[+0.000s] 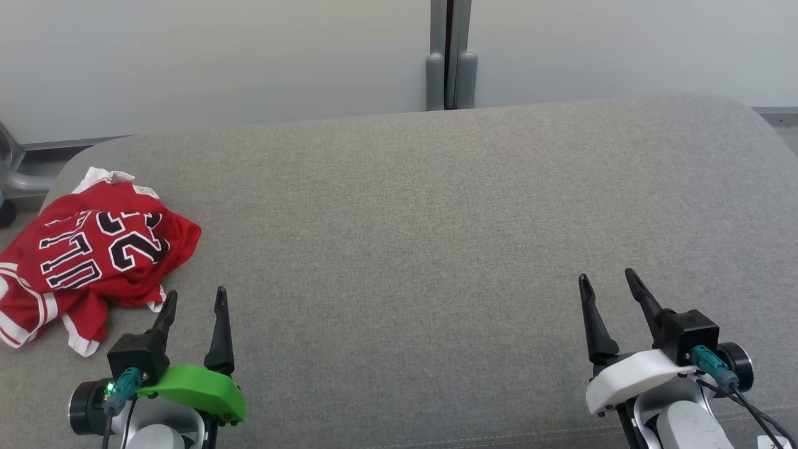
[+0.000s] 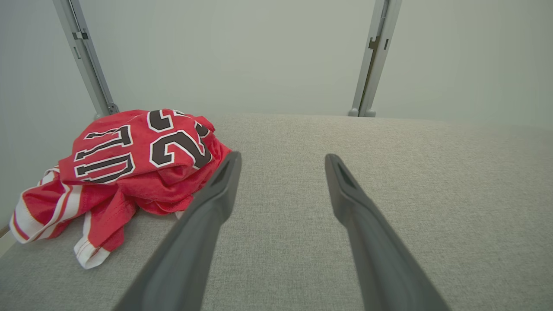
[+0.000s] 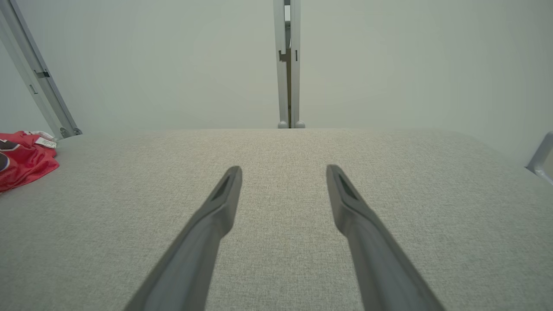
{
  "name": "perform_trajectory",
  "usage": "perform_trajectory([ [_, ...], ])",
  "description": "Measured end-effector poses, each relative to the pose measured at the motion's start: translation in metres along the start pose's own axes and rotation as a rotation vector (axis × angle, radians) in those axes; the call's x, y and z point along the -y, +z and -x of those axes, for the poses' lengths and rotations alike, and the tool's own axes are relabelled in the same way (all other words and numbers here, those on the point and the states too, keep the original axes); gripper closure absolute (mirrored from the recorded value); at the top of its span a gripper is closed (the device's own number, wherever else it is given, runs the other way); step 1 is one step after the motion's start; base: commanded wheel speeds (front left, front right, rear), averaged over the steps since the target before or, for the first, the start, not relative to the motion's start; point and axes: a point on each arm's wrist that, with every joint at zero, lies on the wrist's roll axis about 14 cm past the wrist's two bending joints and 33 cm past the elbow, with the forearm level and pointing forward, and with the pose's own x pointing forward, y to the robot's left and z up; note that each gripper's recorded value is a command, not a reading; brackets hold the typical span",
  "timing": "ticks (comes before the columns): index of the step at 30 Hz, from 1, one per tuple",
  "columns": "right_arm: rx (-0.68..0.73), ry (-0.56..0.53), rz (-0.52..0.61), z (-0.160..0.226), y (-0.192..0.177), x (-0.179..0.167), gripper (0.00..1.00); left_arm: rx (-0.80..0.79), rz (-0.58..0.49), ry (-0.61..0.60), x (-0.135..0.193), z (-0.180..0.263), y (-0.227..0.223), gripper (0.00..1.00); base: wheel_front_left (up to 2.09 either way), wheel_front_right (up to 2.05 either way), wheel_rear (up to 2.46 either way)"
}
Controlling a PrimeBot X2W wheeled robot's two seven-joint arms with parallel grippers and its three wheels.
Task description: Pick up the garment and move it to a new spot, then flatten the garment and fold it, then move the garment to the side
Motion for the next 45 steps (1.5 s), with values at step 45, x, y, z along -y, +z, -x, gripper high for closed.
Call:
perform_trajectory([
  [45, -0.038, 0.502, -0.078, -0.046, -0.015, -0.177, 0.0, 0.079, 0.038, 0.478, -0.136, 0.119, 0.015, 0.0, 0.0, 0.0, 0.0],
])
